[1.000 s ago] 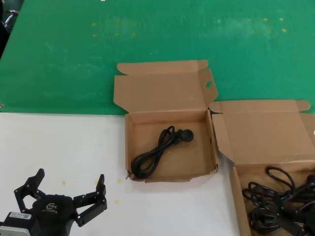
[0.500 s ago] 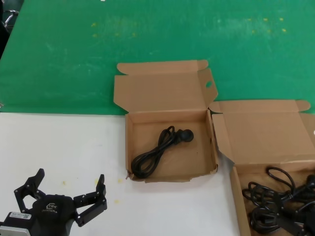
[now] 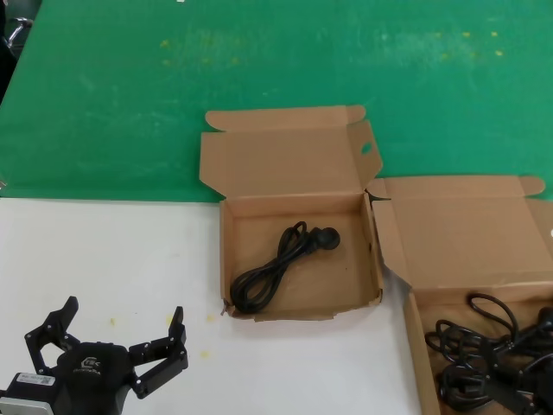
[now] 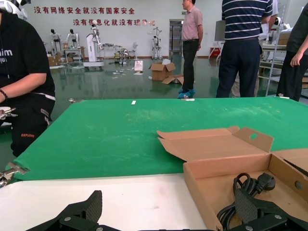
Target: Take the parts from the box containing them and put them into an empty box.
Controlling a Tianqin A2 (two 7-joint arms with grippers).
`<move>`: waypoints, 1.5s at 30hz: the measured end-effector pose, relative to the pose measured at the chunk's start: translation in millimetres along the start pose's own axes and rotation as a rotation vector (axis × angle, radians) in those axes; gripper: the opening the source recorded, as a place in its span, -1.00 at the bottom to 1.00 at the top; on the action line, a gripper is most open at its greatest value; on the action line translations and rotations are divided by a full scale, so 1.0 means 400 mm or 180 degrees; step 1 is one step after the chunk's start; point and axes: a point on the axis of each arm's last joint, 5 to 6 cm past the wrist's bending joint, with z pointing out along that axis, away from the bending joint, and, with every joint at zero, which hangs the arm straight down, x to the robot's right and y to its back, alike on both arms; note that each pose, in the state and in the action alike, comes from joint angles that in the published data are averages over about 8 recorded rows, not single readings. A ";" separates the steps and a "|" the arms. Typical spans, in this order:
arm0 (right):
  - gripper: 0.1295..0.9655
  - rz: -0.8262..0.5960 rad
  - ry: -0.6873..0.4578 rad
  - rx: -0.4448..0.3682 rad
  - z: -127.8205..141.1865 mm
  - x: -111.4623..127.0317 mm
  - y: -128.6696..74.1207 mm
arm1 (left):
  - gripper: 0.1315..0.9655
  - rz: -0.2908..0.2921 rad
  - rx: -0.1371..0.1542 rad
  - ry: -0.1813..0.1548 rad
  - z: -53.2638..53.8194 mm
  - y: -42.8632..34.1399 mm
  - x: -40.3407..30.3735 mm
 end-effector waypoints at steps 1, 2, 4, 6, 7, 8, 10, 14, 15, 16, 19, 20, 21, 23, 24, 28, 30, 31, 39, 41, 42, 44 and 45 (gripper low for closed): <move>1.00 0.0000 0.0000 0.0000 0.000 0.000 0.000 | 1.00 0.0000 0.0000 0.0000 0.000 0.000 0.000; 1.00 0.0000 0.0000 0.0000 0.000 0.000 0.000 | 1.00 0.0000 0.0000 0.0000 0.000 0.000 0.000; 1.00 0.0000 0.0000 0.0000 0.000 0.000 0.000 | 1.00 0.0000 0.0000 0.0000 0.000 0.000 0.000; 1.00 0.0000 0.0000 0.0000 0.000 0.000 0.000 | 1.00 0.0000 0.0000 0.0000 0.000 0.000 0.000; 1.00 0.0000 0.0000 0.0000 0.000 0.000 0.000 | 1.00 0.0000 0.0000 0.0000 0.000 0.000 0.000; 1.00 0.0000 0.0000 0.0000 0.000 0.000 0.000 | 1.00 0.0000 0.0000 0.0000 0.000 0.000 0.000; 1.00 0.0000 0.0000 0.0000 0.000 0.000 0.000 | 1.00 0.0000 0.0000 0.0000 0.000 0.000 0.000; 1.00 0.0000 0.0000 0.0000 0.000 0.000 0.000 | 1.00 0.0000 0.0000 0.0000 0.000 0.000 0.000; 1.00 0.0000 0.0000 0.0000 0.000 0.000 0.000 | 1.00 0.0000 0.0000 0.0000 0.000 0.000 0.000; 1.00 0.0000 0.0000 0.0000 0.000 0.000 0.000 | 1.00 0.0000 0.0000 0.0000 0.000 0.000 0.000; 1.00 0.0000 0.0000 0.0000 0.000 0.000 0.000 | 1.00 0.0000 0.0000 0.0000 0.000 0.000 0.000; 1.00 0.0000 0.0000 0.0000 0.000 0.000 0.000 | 1.00 0.0000 0.0000 0.0000 0.000 0.000 0.000; 1.00 0.0000 0.0000 0.0000 0.000 0.000 0.000 | 1.00 0.0000 0.0000 0.0000 0.000 0.000 0.000; 1.00 0.0000 0.0000 0.0000 0.000 0.000 0.000 | 1.00 0.0000 0.0000 0.0000 0.000 0.000 0.000; 1.00 0.0000 0.0000 0.0000 0.000 0.000 0.000 | 1.00 0.0000 0.0000 0.0000 0.000 0.000 0.000; 1.00 0.0000 0.0000 0.0000 0.000 0.000 0.000 | 1.00 0.0000 0.0000 0.0000 0.000 0.000 0.000; 1.00 0.0000 0.0000 0.0000 0.000 0.000 0.000 | 1.00 0.0000 0.0000 0.0000 0.000 0.000 0.000; 1.00 0.0000 0.0000 0.0000 0.000 0.000 0.000 | 1.00 0.0000 0.0000 0.0000 0.000 0.000 0.000; 1.00 0.0000 0.0000 0.0000 0.000 0.000 0.000 | 1.00 0.0000 0.0000 0.0000 0.000 0.000 0.000; 1.00 0.0000 0.0000 0.0000 0.000 0.000 0.000 | 1.00 0.0000 0.0000 0.0000 0.000 0.000 0.000; 1.00 0.0000 0.0000 0.0000 0.000 0.000 0.000 | 1.00 0.0000 0.0000 0.0000 0.000 0.000 0.000; 1.00 0.0000 0.0000 0.0000 0.000 0.000 0.000 | 1.00 0.0000 0.0000 0.0000 0.000 0.000 0.000; 1.00 0.0000 0.0000 0.0000 0.000 0.000 0.000 | 1.00 0.0000 0.0000 0.0000 0.000 0.000 0.000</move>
